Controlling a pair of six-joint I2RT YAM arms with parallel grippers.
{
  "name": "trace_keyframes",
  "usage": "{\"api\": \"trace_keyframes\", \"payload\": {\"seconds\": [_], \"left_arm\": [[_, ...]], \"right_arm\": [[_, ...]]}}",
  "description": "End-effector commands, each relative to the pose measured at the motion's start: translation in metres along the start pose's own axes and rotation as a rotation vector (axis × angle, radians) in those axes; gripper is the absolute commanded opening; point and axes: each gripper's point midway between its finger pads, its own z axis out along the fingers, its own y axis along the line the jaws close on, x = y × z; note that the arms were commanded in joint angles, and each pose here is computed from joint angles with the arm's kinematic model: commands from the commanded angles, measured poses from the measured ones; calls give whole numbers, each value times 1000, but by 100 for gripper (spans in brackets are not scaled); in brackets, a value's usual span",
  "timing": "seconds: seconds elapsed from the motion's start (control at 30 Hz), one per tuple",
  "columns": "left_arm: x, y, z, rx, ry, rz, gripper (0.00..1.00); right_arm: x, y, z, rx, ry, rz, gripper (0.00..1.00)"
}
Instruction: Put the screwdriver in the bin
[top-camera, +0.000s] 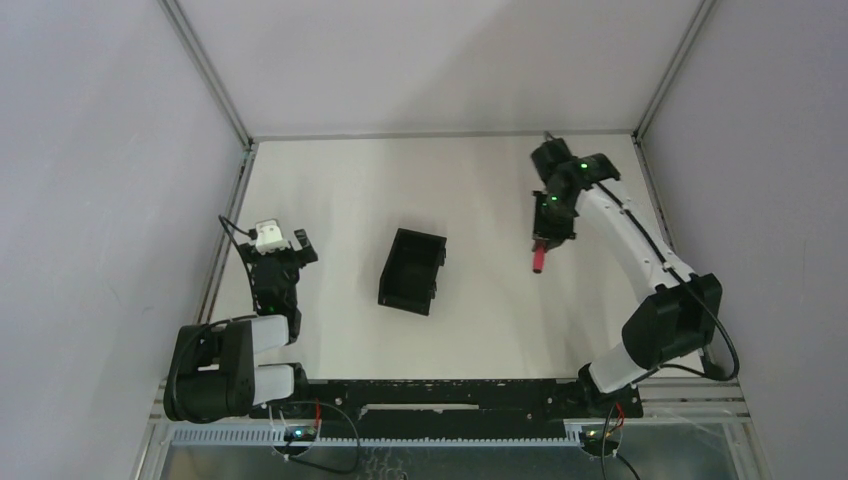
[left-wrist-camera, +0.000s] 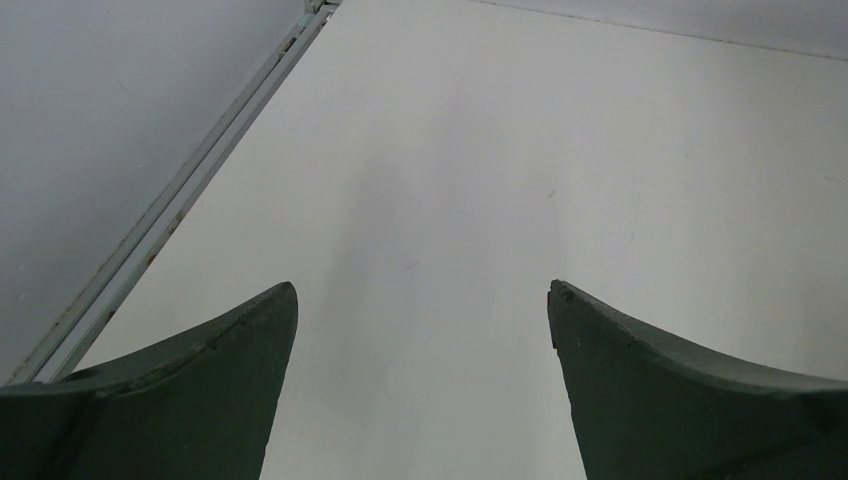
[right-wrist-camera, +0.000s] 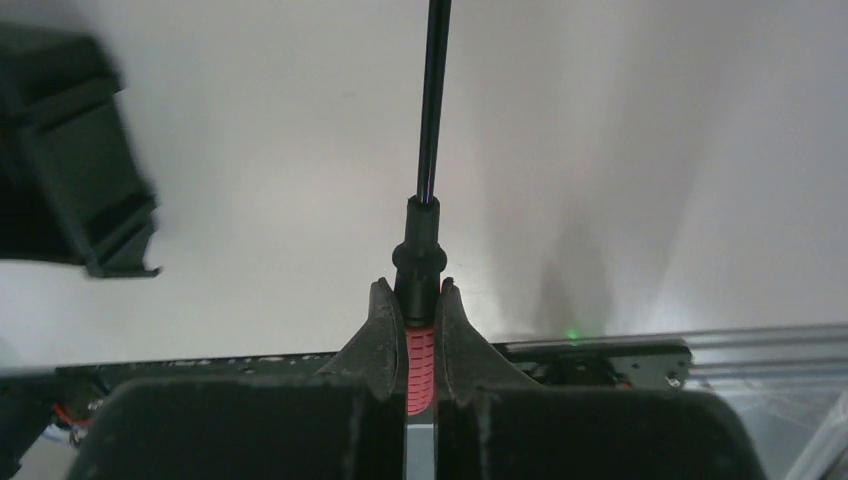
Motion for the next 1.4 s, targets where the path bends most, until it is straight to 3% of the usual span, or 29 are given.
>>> {"api": "trace_keyframes", "payload": {"seconds": [0.0, 0.23, 0.37, 0.63, 1.03, 1.1, 1.27, 1.37], "left_arm": [[-26, -2, 8, -1, -74, 3, 100], [-26, -2, 8, 0, -74, 3, 100], [-26, -2, 8, 0, -74, 2, 100], [-26, -2, 8, 0, -74, 2, 100], [-26, -2, 8, 0, -74, 2, 100], [-26, -2, 8, -1, -74, 2, 100], [-26, -2, 8, 0, -75, 3, 100], [-26, -2, 8, 0, -74, 3, 100]], "right_arm": [[-1, 71, -11, -92, -40, -67, 0], [18, 217, -17, -266, -80, -326, 0], [35, 267, -10, -295, -79, -440, 0], [54, 286, 40, -291, -29, -454, 0], [70, 277, 110, -215, 33, -450, 0], [70, 276, 112, -221, 35, -436, 6], [64, 276, 101, -230, 0, -426, 33], [59, 281, 86, -261, -25, -419, 40]]}}
